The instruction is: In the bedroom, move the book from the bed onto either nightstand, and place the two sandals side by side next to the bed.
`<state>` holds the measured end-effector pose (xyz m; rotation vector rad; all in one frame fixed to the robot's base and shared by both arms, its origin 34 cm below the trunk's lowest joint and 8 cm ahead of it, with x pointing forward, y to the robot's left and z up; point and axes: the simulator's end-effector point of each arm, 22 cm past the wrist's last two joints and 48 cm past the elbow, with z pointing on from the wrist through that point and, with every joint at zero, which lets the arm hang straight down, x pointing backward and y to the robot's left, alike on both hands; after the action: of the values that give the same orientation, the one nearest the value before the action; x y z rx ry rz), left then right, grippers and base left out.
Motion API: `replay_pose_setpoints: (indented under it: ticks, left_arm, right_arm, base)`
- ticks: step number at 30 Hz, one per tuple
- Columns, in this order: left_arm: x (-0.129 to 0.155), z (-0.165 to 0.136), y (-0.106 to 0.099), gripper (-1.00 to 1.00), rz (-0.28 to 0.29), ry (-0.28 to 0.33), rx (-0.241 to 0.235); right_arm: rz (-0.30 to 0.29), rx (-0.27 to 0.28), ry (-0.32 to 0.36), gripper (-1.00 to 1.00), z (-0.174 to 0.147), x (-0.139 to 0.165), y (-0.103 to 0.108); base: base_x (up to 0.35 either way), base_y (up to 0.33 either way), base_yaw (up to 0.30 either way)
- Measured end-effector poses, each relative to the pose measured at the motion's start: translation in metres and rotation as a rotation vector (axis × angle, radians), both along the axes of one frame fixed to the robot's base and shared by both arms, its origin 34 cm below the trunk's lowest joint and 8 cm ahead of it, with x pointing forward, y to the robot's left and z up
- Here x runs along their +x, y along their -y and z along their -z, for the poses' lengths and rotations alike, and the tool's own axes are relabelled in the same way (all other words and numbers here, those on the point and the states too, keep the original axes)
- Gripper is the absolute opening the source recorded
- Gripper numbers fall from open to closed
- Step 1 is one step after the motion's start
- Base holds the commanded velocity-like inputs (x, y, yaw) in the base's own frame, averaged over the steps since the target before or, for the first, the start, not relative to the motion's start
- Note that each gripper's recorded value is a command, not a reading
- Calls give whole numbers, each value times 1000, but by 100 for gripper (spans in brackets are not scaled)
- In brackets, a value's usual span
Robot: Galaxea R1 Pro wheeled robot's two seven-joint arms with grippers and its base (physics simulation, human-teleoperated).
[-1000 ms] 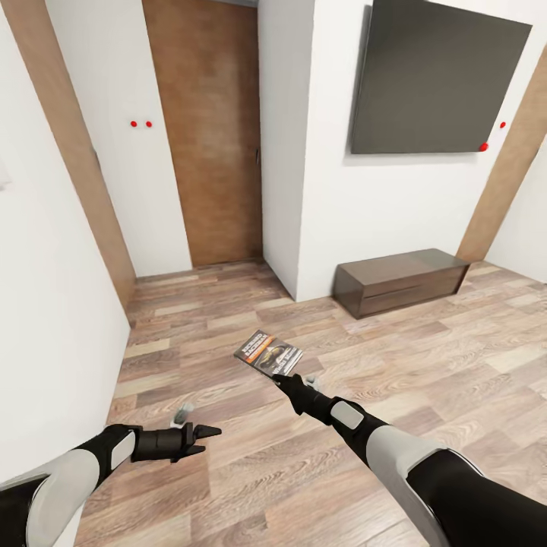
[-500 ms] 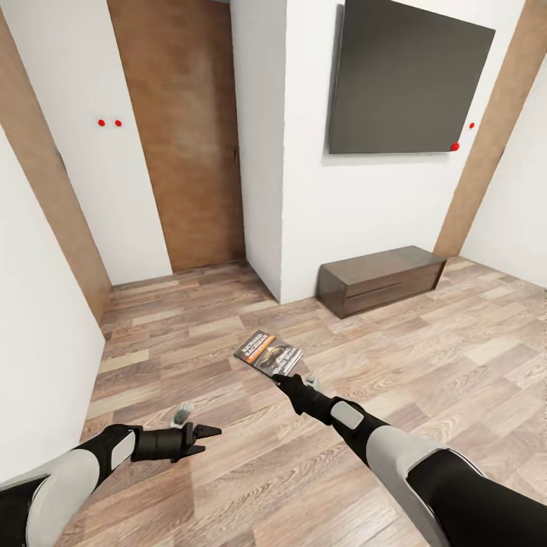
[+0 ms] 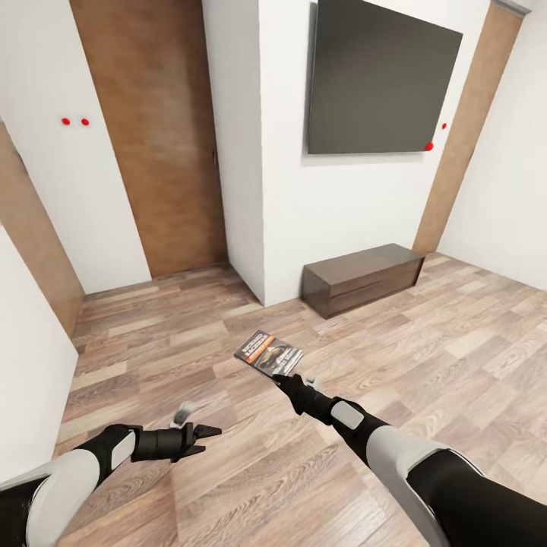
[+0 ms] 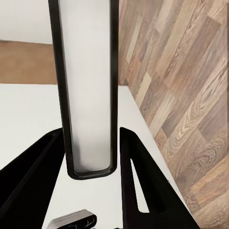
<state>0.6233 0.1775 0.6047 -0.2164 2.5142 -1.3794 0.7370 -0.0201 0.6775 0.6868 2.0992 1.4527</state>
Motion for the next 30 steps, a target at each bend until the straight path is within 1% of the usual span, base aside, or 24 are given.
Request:
replay_pose_setpoints:
  ticks: [22, 30]
  left_arm:
    - [0, 0, 0, 100, -1, 1, 1]
    - [0, 0, 1, 100, 2, 1, 0]
  right_arm:
    - [8, -1, -3, -100, 1, 1, 5]
    - [23, -12, -3, -100, 4, 4, 20]
  base:
    - [94, 0, -150]
    - [87, 0, -131]
